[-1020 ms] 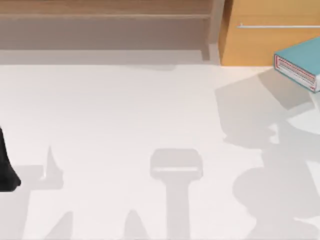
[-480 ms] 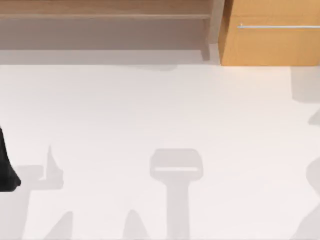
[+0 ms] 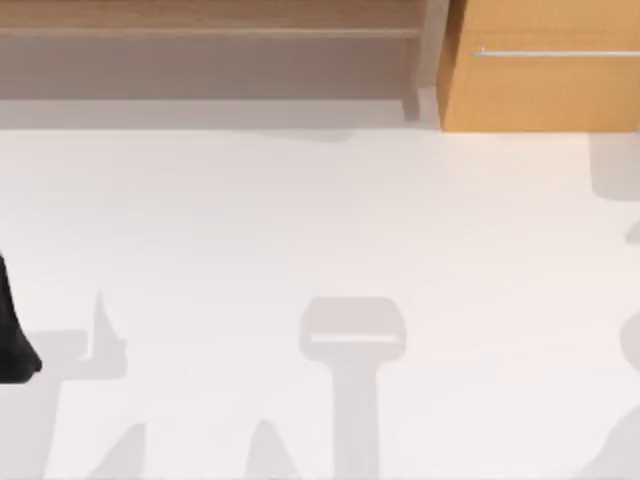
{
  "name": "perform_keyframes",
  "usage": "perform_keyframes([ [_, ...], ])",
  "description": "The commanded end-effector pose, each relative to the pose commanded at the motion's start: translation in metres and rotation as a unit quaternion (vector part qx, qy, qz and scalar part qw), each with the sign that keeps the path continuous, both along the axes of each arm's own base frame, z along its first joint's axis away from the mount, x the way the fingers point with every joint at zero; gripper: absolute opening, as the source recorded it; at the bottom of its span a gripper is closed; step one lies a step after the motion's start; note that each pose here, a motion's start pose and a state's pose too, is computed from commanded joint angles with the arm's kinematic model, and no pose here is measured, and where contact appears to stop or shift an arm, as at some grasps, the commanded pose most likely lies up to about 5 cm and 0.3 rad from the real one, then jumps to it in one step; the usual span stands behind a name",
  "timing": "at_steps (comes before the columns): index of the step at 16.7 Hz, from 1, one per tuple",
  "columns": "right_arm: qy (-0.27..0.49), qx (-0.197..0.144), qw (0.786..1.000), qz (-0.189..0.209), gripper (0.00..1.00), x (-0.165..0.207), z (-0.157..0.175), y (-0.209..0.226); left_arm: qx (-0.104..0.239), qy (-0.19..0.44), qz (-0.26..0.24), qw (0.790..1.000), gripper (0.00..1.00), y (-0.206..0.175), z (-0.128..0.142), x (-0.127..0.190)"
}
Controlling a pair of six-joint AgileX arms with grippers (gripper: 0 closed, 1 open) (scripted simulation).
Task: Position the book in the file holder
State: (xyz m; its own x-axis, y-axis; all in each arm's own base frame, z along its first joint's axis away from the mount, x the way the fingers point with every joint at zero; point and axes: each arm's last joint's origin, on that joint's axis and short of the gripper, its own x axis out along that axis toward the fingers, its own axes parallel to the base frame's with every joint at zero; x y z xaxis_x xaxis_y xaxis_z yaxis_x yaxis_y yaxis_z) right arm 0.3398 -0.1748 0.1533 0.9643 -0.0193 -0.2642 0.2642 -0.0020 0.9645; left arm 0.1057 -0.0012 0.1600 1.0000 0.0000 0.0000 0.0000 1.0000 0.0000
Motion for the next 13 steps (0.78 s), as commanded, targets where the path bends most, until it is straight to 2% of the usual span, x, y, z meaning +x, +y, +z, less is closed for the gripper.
perform_keyframes([
  [8,-0.002,-0.002,1.0,-0.001,0.0,0.028,-0.003,-0.001,0.0,0.0,0.0,1.0,1.0,0.0,0.0,0.0],
  [12,-0.001,-0.001,1.0,-0.002,0.0,0.03,-0.005,-0.002,0.0,0.0,0.0,1.0,1.0,0.0,0.0,0.0],
  [13,-0.001,-0.001,1.0,-0.002,0.08,0.03,-0.005,-0.002,0.0,0.0,0.0,1.0,1.0,0.0,0.0,0.0],
])
